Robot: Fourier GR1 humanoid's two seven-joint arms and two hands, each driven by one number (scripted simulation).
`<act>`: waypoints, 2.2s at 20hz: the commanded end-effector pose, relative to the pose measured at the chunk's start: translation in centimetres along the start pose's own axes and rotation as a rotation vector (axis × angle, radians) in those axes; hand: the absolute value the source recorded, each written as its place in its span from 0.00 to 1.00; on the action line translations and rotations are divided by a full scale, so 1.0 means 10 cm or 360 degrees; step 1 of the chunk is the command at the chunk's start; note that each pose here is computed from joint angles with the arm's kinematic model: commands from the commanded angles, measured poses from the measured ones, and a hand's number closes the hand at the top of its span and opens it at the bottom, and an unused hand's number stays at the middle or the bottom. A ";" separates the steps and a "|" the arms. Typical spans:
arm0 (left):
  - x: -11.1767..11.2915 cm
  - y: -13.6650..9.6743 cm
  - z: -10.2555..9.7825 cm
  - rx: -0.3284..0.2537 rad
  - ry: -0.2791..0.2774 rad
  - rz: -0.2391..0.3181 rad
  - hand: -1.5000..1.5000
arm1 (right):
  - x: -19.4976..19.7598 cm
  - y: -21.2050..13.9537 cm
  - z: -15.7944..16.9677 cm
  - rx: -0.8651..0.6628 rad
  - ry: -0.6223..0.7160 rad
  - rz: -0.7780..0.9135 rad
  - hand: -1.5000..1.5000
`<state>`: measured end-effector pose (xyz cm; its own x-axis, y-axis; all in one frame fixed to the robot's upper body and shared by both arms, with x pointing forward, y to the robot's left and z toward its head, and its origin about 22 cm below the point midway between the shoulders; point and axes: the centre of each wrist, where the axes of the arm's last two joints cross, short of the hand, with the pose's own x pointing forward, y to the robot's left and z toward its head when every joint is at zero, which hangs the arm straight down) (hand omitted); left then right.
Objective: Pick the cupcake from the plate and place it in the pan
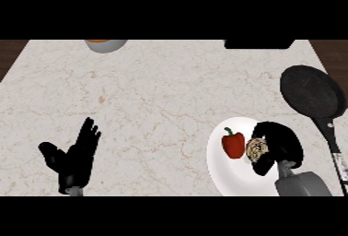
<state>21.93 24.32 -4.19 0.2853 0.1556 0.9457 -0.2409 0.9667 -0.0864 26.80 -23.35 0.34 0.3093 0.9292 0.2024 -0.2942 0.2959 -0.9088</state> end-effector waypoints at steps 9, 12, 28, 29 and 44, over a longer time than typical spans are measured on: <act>-0.16 0.02 0.12 -0.0034 0.0059 -0.0002 0.50 | 0.91 0.21 -0.01 0.0040 -0.0424 0.0167 1.00; -0.04 0.06 -0.05 0.0003 0.0052 -0.0026 0.50 | 0.97 0.16 0.11 -0.0217 -0.0486 0.0176 1.00; 0.00 0.24 -0.09 -0.0010 0.0044 0.0018 0.50 | 0.79 -0.95 0.47 -0.0994 -0.0249 -0.0215 1.00; -0.02 0.00 0.03 0.0005 0.0039 -0.0002 0.50 | 0.76 -1.15 0.43 -0.0982 -0.0216 -0.0231 1.00; 0.08 -0.18 0.04 -0.0039 0.0052 0.0013 0.50 | -0.44 -1.35 -0.86 -0.1180 -0.0074 -0.0293 1.00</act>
<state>22.35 24.08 -3.59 0.2898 0.1580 0.9440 -0.2240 0.9701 -0.0936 36.26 -29.79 10.25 0.2306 0.8905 0.3921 0.4256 0.2701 -0.8637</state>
